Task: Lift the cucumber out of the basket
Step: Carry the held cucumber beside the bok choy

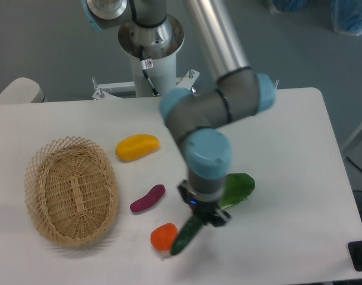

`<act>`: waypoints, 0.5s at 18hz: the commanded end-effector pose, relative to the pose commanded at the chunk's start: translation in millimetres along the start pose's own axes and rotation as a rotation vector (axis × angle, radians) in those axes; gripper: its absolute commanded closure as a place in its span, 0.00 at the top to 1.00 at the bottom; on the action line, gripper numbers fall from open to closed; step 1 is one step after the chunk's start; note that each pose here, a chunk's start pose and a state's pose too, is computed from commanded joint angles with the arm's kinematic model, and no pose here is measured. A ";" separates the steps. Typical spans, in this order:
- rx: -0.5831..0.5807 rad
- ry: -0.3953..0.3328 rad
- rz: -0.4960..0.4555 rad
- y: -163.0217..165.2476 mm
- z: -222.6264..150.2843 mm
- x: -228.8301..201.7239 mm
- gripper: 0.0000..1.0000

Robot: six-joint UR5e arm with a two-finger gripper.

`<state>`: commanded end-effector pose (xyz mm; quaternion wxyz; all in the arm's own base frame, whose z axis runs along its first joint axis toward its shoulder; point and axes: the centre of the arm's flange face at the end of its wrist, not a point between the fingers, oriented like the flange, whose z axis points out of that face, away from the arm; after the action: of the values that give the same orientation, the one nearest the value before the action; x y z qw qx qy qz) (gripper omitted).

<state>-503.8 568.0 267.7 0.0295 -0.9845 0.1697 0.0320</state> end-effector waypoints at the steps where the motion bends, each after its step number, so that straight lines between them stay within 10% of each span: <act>1: 0.001 -0.006 0.008 2.7 2.6 -10.3 0.16; 9: -0.014 0.038 0.061 21.0 12.1 -48.1 0.16</act>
<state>-556.7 565.0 258.1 0.0186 -0.9795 0.1998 0.0152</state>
